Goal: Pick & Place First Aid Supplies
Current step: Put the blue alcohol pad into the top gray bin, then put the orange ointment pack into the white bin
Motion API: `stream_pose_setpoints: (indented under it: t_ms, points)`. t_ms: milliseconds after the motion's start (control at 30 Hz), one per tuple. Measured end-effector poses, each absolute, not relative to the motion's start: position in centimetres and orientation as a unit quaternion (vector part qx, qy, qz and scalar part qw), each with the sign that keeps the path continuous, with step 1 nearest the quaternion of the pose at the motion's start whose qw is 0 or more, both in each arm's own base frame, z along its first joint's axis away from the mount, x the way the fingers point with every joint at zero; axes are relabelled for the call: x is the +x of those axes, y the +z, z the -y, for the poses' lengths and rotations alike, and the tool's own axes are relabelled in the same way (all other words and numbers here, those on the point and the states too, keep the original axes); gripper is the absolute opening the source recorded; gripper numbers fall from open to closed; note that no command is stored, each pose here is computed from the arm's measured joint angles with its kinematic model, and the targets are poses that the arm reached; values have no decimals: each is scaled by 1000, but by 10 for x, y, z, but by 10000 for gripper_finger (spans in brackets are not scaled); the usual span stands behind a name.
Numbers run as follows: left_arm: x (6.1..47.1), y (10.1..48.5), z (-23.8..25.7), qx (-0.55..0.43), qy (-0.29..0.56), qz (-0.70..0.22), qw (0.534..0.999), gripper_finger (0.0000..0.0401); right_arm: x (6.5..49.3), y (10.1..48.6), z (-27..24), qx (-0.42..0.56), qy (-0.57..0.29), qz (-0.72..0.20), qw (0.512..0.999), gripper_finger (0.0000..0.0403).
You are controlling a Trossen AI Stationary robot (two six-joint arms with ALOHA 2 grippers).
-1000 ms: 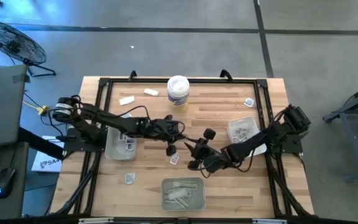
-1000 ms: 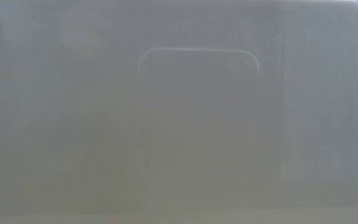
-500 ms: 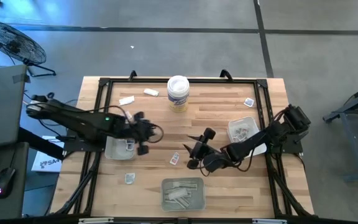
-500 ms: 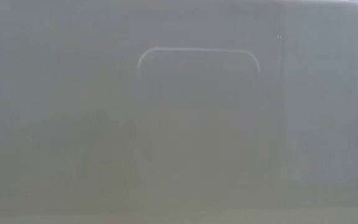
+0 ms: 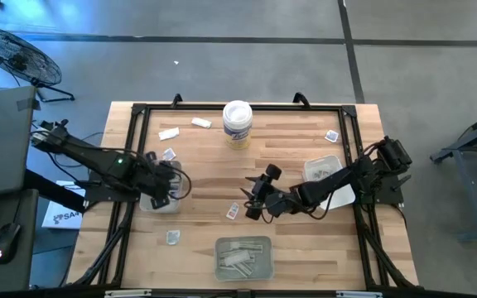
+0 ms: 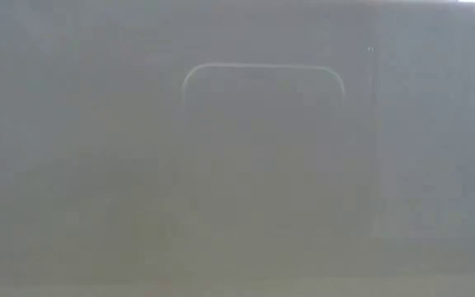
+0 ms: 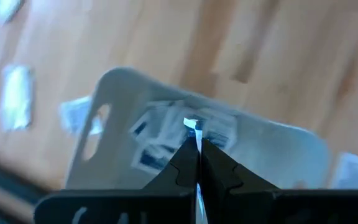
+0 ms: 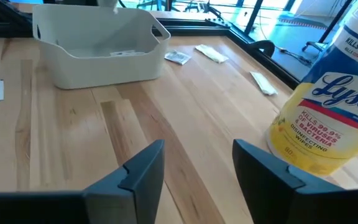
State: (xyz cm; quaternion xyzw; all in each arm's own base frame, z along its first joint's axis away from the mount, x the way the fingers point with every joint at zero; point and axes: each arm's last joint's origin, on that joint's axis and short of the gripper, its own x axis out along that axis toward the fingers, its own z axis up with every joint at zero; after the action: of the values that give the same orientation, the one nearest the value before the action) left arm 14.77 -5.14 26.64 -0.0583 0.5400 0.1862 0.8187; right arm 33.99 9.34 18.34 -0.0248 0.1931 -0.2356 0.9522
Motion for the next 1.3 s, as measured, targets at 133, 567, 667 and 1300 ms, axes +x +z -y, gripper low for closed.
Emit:
stream_pose_setpoints:
  t_ms: [133,567,667,1300]
  points:
    - [151,259,52,-50,223,-557,799,0,340,184,-94,-26,-235,-191,953,179]
    - [165,196,56,-40,299,-589,750,1,343,183,-100,-23,-119,-213,969,177]
    - [166,196,56,-38,305,-578,756,11,344,183,-100,-14,-78,-216,973,176]
    - [196,239,66,-43,276,-473,835,151,353,177,-60,52,104,-275,954,172]
